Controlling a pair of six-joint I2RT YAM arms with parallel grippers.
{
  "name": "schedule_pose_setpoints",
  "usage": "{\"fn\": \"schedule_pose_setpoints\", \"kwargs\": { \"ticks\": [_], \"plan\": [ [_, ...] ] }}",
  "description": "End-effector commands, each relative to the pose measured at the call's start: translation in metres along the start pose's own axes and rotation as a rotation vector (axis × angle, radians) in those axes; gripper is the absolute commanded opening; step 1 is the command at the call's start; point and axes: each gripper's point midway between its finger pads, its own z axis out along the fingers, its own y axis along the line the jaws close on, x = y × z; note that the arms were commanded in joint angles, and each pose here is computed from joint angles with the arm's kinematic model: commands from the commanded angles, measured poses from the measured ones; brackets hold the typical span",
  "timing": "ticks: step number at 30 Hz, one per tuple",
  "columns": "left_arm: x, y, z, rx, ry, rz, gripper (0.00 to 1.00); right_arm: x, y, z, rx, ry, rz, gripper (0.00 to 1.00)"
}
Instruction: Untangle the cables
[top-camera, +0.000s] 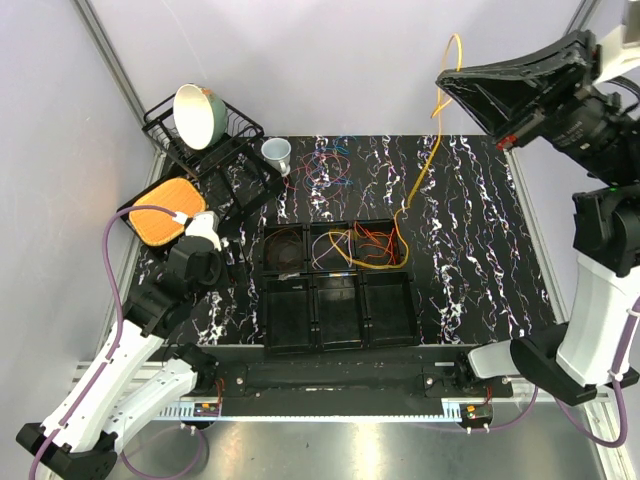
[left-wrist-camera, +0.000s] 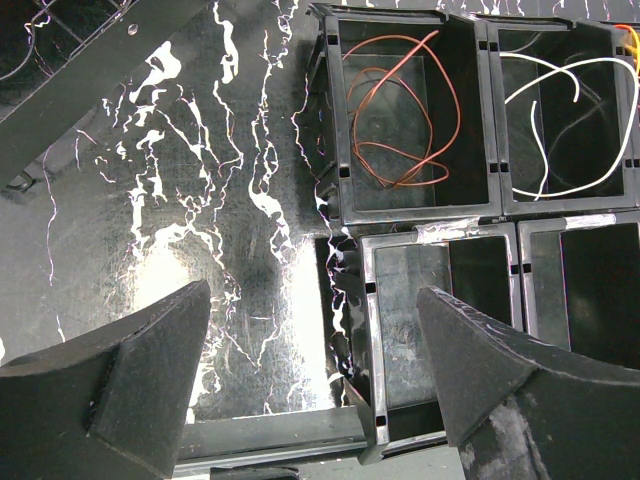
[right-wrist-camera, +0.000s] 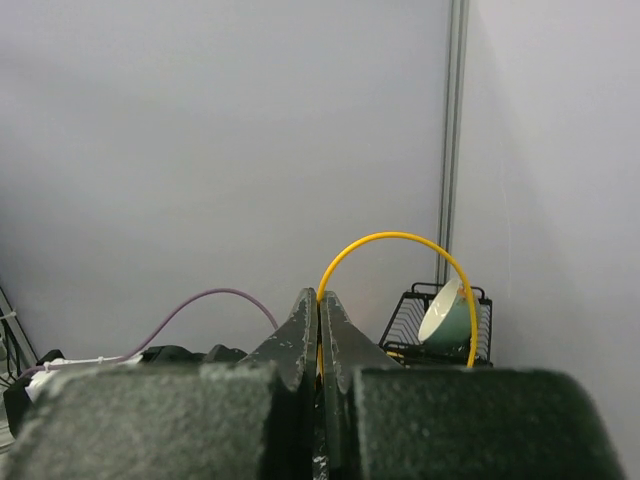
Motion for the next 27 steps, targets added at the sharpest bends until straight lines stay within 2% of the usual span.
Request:
{"fn": "schedule_pose_setpoints", "kwargs": {
  "ticks": [1, 11, 17, 18, 20, 21, 27],
  "plan": [
    [-0.014, -0.005, -0.002, 0.02, -0.051, -0.011, 0.87, 0.023, -0.017, 0.007, 0.014, 0.056, 0.068, 0.0],
    [-0.014, -0.005, 0.0, 0.018, -0.044, -0.011, 0.86, 0.013, 0.005, -0.006, -0.016, 0.041, 0.042, 0.0],
    [-0.013, -0.006, 0.0, 0.019, -0.04, -0.007, 0.86, 0.039, -0.007, -0.005, -0.002, 0.072, 0.108, 0.0],
    [-0.013, -0.006, 0.001, 0.018, -0.037, -0.008, 0.86, 0.054, -0.015, -0.004, 0.002, 0.098, 0.163, 0.0],
    [-0.013, -0.006, 0.001, 0.019, -0.035, -0.006, 0.86, 0.055, -0.01, -0.002, -0.047, 0.075, 0.165, 0.0],
    [-0.012, -0.006, 0.001, 0.018, -0.031, -0.005, 0.86, 0.07, -0.016, 0.0, -0.052, 0.098, 0.224, 0.0],
    [-0.012, -0.006, 0.002, 0.017, -0.031, -0.005, 0.86, 0.114, -0.018, 0.015, -0.09, 0.158, 0.324, 0.0]
  ]
}}
